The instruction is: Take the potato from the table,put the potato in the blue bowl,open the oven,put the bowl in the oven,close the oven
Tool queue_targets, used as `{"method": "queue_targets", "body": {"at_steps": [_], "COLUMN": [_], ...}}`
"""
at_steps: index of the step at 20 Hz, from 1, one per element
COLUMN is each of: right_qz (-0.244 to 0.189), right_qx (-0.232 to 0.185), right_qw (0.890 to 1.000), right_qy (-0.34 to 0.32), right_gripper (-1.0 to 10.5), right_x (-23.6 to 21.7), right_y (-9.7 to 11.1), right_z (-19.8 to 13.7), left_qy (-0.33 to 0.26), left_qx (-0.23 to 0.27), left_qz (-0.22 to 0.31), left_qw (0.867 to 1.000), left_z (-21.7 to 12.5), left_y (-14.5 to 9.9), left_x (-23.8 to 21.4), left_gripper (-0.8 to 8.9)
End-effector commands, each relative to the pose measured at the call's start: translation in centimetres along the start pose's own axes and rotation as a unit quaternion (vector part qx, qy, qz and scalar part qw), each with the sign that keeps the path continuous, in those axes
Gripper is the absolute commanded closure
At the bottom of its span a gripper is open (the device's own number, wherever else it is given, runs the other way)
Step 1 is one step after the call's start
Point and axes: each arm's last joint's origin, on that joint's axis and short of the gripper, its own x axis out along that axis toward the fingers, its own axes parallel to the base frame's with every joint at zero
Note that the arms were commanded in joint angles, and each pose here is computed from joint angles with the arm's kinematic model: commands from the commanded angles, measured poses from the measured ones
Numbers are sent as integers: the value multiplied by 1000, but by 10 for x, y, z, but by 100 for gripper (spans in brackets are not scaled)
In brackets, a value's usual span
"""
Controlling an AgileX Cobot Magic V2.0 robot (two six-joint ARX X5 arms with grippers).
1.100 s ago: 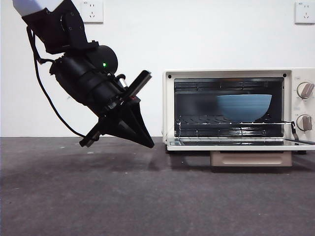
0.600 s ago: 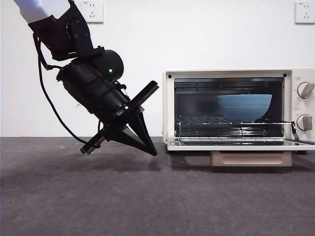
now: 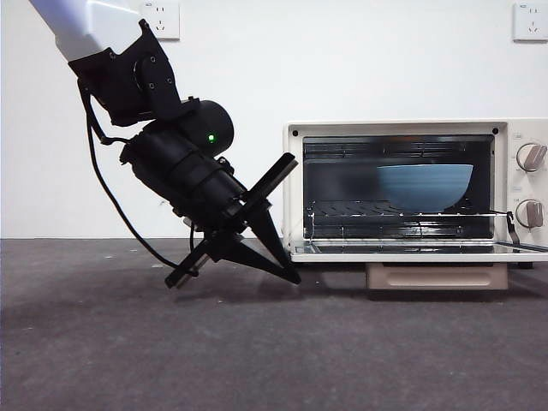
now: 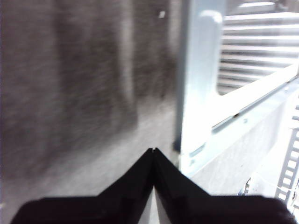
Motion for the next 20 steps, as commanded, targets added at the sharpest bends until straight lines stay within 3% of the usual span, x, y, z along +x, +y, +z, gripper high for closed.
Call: {"method": "queue_targets", "body": {"at_steps": [1,11,20], "right_qz": [2,2,3], "right_qx": [4,8,11], "right_qw": [1000,1000,1000], "right_qy": [-2,-2,-3], "right_gripper": [955,954,955], "right_x": [0,0,1], "right_y": [0,0,0], "right_z": [0,0,0], "left_qy": [5,10,-55], "left_qx": [-6,14,30], "left_qz": [-11,-69,-114], "left_qw": [1000,997,992], "left_z": [-1,4,19], "left_y": [0,-8,-26], "left_x": [3,1,-30], "left_gripper": [820,820,819]}}
